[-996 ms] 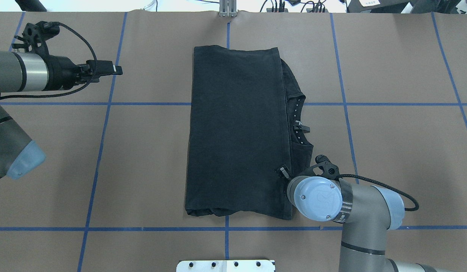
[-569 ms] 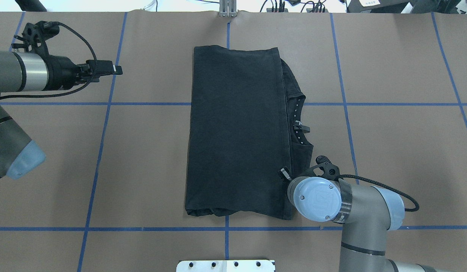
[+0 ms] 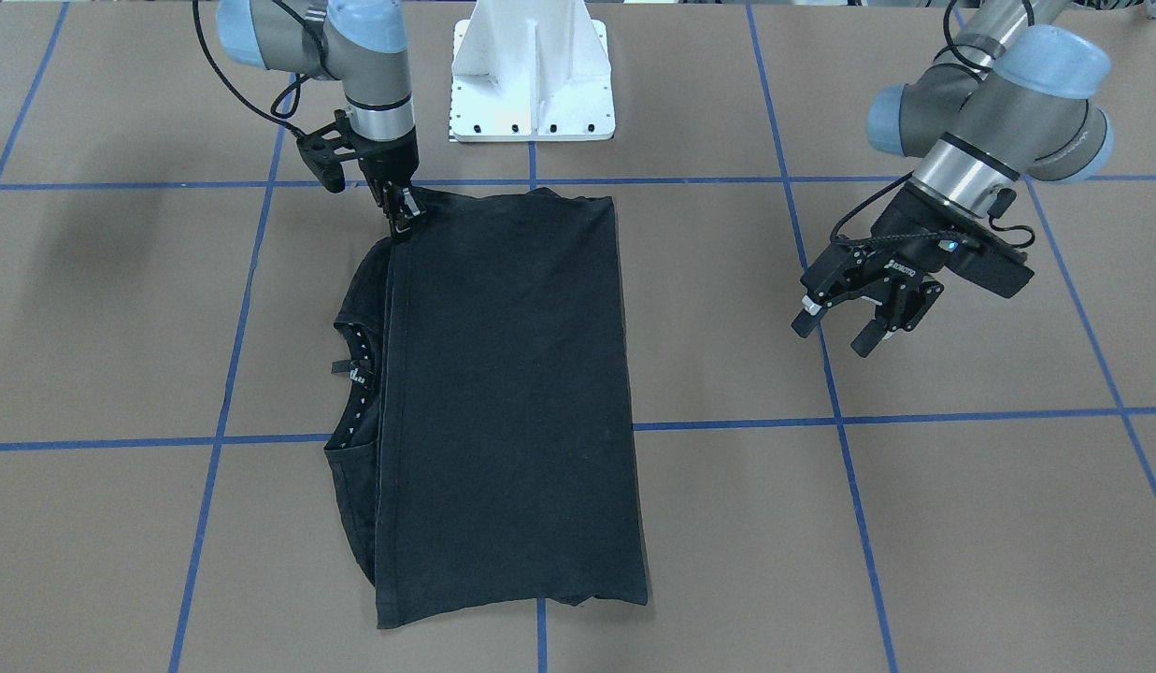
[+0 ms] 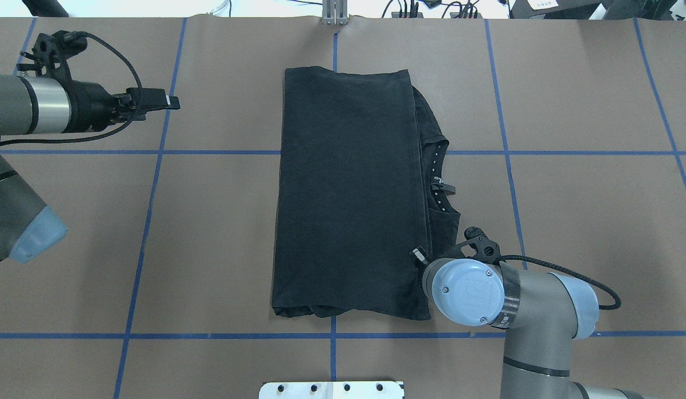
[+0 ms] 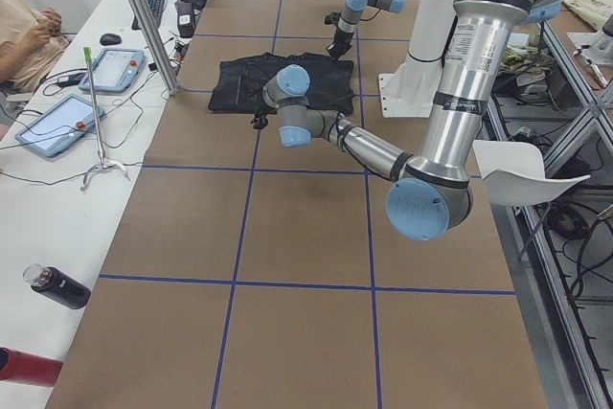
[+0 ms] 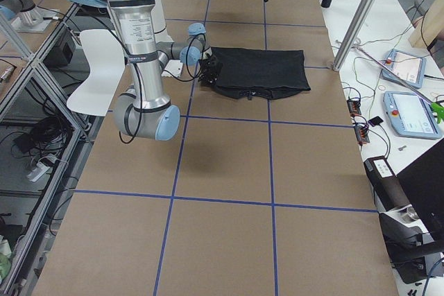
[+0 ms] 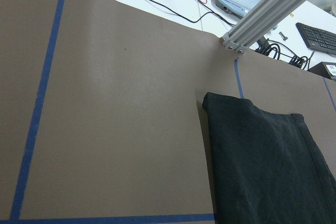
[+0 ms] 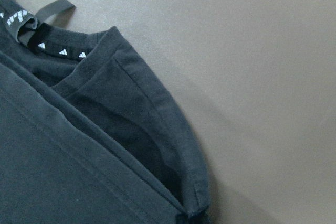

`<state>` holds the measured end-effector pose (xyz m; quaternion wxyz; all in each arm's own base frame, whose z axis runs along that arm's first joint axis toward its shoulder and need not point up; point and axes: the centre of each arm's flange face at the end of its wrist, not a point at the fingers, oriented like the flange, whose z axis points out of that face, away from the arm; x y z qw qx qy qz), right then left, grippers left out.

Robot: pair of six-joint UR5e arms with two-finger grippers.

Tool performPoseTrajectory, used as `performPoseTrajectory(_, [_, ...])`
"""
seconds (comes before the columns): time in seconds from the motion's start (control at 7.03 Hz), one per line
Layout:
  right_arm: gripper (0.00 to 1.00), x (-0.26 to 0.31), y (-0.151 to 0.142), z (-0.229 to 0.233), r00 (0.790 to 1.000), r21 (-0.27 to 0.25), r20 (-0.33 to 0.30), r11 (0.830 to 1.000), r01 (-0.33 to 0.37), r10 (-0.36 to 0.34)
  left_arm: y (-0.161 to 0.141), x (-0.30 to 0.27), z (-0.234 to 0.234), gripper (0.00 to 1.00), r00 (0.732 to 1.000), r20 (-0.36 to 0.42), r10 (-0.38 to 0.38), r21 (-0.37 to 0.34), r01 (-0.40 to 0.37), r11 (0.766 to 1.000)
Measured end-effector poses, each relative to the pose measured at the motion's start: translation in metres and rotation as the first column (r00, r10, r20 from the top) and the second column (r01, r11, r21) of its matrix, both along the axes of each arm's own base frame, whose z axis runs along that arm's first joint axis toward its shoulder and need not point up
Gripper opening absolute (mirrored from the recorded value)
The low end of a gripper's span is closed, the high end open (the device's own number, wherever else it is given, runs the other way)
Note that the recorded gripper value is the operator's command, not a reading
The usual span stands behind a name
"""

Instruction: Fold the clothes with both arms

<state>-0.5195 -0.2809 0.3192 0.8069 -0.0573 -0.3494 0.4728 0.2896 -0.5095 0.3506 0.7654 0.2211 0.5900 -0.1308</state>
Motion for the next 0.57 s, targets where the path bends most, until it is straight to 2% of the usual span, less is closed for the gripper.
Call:
performPoseTrajectory(0.28, [0.0,0.003,-0.001,-0.002,1.0,-0.003,0.0,1.0,0.001,-0.001,0.001,0.002,-0.006,1.0,0.999,-0.051,-0.015,-0.065,0.011,0.998])
performPoseTrajectory(0.43, [0.0,0.005,-0.003,-0.002,1.0,-0.01,0.001,1.0,0.003,-0.003,0.012,0.01,-0.019,1.0,0.993,-0.114,-0.018,-0.123,0.004,0.992])
performPoseTrajectory(0.57, [0.0,0.01,-0.004,-0.003,1.0,-0.014,0.005,1.0,0.006,-0.005,0.037,0.029,-0.038,1.0,0.982,-0.189,-0.008,-0.182,-0.027,0.983])
